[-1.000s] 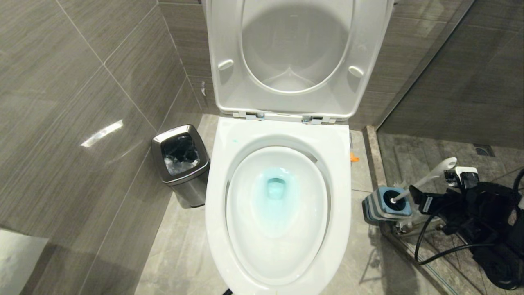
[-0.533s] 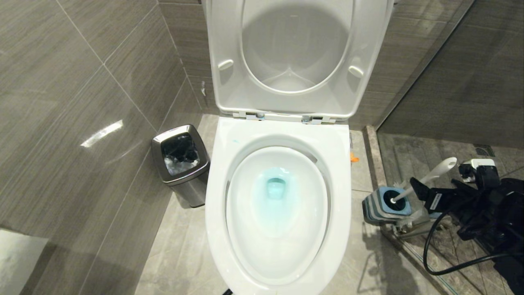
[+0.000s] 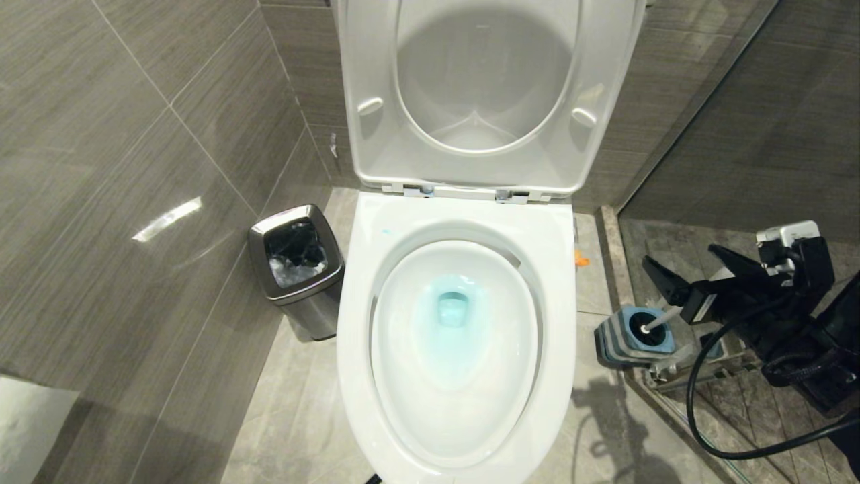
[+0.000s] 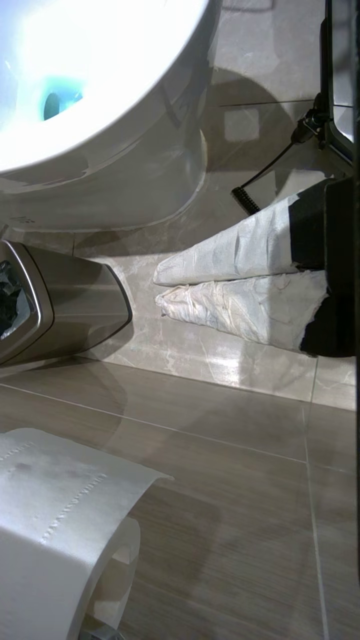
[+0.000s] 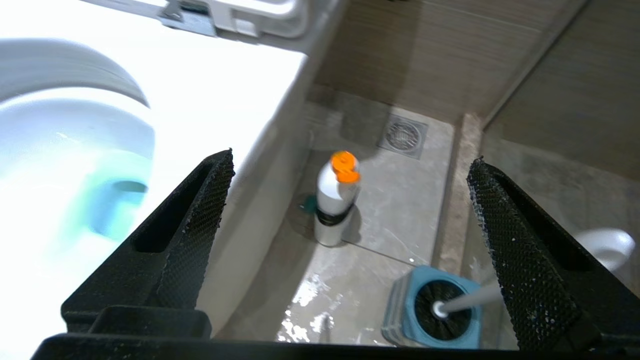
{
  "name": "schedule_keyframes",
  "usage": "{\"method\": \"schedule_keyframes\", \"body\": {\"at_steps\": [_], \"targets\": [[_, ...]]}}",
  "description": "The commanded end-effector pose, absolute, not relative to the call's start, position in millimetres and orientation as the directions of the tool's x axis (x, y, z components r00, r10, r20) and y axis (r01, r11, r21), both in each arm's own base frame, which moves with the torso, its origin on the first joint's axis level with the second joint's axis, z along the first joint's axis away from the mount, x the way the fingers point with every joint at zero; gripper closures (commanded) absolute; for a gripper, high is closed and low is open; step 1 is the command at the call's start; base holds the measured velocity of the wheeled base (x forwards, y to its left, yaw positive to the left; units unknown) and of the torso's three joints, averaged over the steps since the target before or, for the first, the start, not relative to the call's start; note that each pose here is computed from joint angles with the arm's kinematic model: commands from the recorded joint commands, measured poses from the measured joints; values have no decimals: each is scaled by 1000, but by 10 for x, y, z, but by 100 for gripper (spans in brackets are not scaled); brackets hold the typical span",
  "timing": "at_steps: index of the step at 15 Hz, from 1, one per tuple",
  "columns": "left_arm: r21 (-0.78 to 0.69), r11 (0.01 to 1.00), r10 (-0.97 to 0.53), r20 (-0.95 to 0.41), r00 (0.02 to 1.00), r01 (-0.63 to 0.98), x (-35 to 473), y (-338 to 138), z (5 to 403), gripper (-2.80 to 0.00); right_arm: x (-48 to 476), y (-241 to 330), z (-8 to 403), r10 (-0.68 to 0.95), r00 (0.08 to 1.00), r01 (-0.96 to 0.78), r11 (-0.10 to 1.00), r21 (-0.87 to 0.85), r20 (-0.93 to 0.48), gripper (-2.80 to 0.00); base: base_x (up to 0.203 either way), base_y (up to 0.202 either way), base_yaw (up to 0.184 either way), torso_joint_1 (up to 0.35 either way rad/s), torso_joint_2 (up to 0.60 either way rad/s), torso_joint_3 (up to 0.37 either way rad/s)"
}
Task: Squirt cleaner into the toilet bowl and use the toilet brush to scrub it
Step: Put the toilet brush back, then flush the toilet
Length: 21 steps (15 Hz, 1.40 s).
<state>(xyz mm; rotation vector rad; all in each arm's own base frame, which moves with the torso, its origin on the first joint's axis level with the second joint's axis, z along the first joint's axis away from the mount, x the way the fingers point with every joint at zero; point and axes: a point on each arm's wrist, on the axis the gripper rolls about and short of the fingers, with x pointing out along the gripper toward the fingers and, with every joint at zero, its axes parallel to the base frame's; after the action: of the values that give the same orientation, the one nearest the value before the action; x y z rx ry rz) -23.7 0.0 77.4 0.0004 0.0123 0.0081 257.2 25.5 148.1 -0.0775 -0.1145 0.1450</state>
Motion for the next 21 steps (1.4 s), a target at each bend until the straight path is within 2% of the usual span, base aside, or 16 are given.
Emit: {"method": "schedule_keyframes", "body": {"at_steps": [1,6,9,12,18,19,21], "targets": [[0,1000,9,-12,1000,-9,-237,0,773,0,2621,340,1616,177,975,-165,982,-94,134,-280,0,0,0,0,0,0],[0,1000,9,-12,1000,-9,-237,0,773,0,2727,357,2159,158,978,-144,984,-109,137,-280,0,0,0,0,0,0],[0,1000,9,-12,1000,-9,-237,0,773,0,2621,338,2441,120,989,-111,988,-104,90,-280,0,0,0,0,0,0],[0,1000,9,-12,1000,-9,-237,0,773,0,2527,340,2455,122,992,-120,987,-105,17,-280,0,0,0,0,0,0],[0,1000,9,-12,1000,-9,-237,0,773,0,2485,331,2459,104,994,-102,989,-104,15,-274,0,0,0,0,0,0],[0,1000,9,-12,1000,-9,-237,0,773,0,2478,329,2470,101,995,-99,990,-103,18,0,0,0,0,0,0,0],[0,1000,9,-11,1000,-9,-239,0,777,0,2451,319,2501,91,995,-88,991,-103,32,0,0,0,0,0,0,0]]}}
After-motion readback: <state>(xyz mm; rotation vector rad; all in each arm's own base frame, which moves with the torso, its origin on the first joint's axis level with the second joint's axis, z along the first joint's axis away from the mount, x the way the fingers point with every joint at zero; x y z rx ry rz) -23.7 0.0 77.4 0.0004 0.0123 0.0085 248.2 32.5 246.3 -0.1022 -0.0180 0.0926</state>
